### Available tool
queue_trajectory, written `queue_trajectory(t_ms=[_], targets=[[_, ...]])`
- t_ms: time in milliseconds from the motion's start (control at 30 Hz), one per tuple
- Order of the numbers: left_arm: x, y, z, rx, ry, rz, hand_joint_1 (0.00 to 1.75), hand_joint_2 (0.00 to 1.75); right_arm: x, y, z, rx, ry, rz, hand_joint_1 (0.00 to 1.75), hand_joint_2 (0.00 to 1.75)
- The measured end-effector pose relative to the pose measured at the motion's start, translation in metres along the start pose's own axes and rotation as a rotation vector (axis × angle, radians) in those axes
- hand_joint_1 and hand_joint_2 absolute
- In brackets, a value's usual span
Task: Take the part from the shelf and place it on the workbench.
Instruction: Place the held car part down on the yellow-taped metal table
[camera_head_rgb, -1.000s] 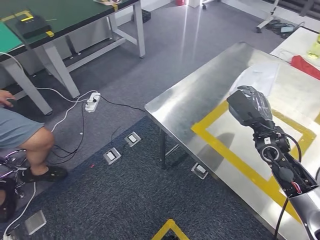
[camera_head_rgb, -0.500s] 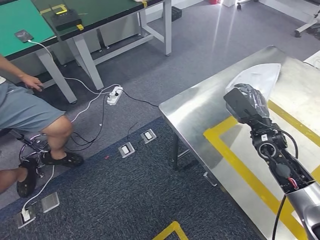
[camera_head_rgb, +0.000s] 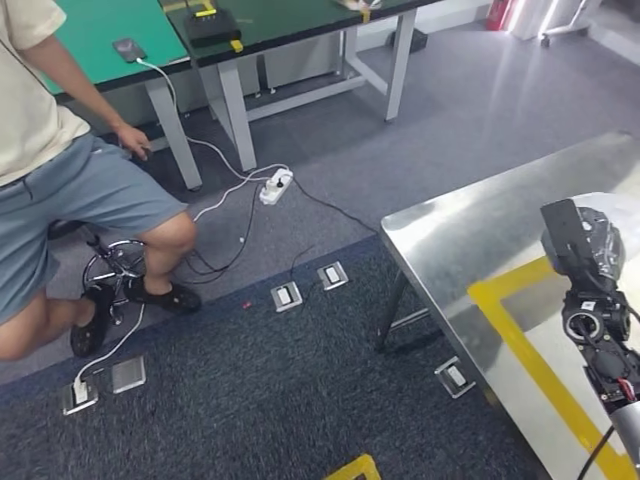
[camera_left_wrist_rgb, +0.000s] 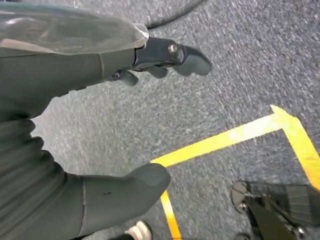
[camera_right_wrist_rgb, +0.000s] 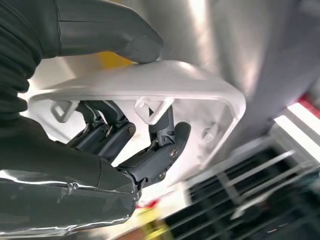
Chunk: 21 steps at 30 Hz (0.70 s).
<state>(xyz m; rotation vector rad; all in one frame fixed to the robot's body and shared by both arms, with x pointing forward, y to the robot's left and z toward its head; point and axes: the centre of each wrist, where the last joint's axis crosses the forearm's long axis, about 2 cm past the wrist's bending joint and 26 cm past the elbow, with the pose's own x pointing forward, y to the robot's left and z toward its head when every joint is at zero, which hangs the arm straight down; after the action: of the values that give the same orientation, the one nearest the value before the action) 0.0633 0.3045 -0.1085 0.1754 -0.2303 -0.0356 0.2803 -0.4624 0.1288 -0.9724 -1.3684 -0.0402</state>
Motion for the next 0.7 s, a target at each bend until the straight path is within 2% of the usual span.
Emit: queue_trajectory(t_ms=[233, 533, 667, 700], targets=[[0.000, 0.000, 0.000, -0.005, -0.002, 0.000, 0.00, 1.75, -0.041, -0.025, 0.005, -0.100, 0.202, 0.075, 1.75, 1.75], [0.001, 0.000, 0.000, -0.006, 0.001, 0.000, 0.00, 1.75, -0.072, -0.052, 0.012, -0.176, 0.315, 0.085, 1.75, 1.75], [0.000, 0.000, 0.000, -0.008, 0.001, -0.003, 0.00, 1.75, -0.084, -0.065, 0.018, -0.206, 0.356, 0.086, 0.00, 0.00], [0.000, 0.000, 0.000, -0.009, 0.000, -0.005, 0.00, 1.75, -0.087, -0.068, 0.019, -0.214, 0.364, 0.087, 0.00, 0.00]])
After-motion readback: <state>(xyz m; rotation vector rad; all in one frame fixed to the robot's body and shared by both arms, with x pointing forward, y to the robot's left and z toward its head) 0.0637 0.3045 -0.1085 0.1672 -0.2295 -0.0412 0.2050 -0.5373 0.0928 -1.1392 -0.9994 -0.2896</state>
